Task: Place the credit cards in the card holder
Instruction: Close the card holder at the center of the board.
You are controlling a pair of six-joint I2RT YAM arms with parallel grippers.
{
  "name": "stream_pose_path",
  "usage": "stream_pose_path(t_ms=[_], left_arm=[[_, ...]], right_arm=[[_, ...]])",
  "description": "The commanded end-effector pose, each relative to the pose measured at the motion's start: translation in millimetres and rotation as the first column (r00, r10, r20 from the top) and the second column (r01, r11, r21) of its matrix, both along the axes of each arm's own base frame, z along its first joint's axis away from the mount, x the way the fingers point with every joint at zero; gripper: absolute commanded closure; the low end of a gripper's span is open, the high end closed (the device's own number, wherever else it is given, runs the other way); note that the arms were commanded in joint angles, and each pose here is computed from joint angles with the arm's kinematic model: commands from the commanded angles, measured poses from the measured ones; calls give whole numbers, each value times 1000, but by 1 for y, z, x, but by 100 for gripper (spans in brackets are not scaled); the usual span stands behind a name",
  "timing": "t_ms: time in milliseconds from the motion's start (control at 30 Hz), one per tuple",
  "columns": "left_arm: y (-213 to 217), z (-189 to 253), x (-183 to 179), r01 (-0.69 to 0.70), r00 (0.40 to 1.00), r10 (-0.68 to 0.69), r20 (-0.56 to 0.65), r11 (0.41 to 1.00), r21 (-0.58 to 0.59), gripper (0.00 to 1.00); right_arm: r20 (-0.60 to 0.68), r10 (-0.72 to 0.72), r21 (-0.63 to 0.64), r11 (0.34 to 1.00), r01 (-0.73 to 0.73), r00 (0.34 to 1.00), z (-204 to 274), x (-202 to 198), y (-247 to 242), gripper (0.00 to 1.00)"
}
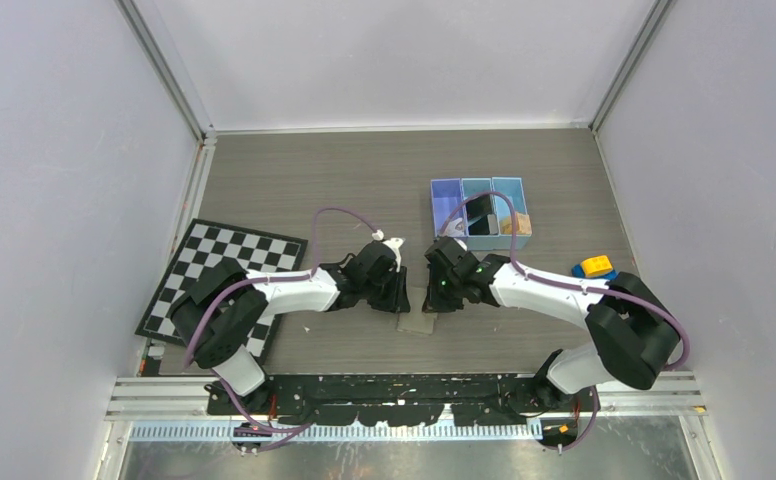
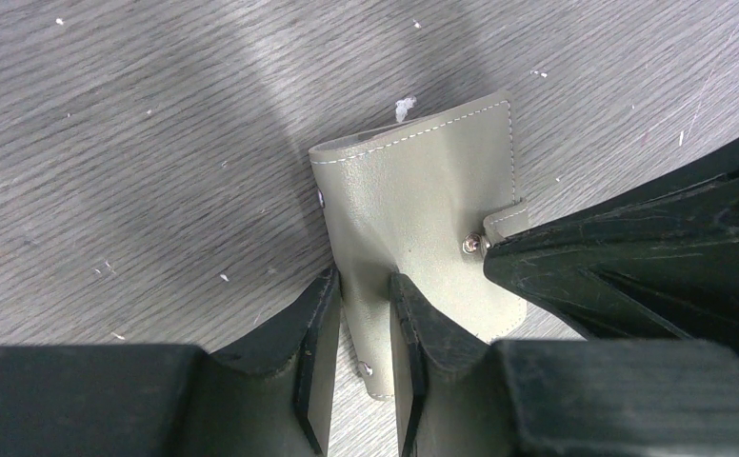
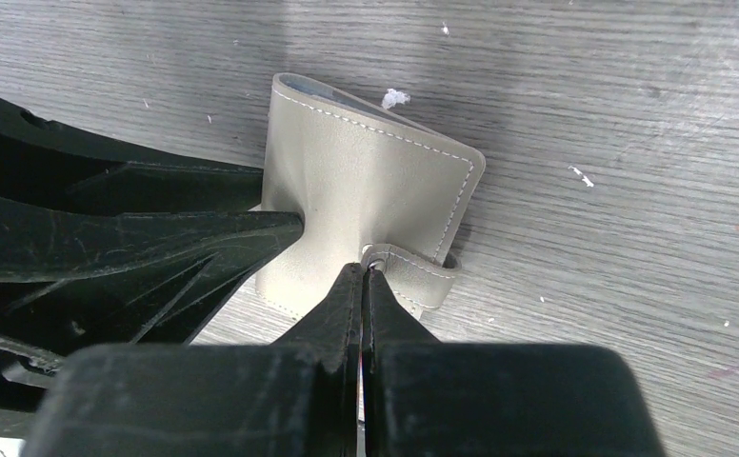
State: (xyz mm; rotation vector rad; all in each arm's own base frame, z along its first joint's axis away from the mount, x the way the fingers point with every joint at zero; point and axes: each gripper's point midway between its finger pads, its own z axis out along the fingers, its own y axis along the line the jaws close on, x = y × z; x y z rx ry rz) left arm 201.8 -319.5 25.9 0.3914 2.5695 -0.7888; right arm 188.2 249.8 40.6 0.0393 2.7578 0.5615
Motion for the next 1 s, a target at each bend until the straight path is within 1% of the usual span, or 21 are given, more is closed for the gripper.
stream_pose_path(t_ms=[0, 567, 967], left_arm=[[14, -18, -5, 2, 1000, 0, -18, 996, 85, 74], [14, -17, -4, 3, 1000, -2, -15, 996, 90, 75], [14, -17, -5, 7, 1000, -5, -18, 996, 90, 78]], right_arm=[[43, 9, 36, 999, -10, 999, 10, 13, 14, 99], [32, 19, 47, 999, -20, 999, 3, 15, 21, 99], [-31, 12, -16, 1000, -13, 999, -13, 11, 16, 99]])
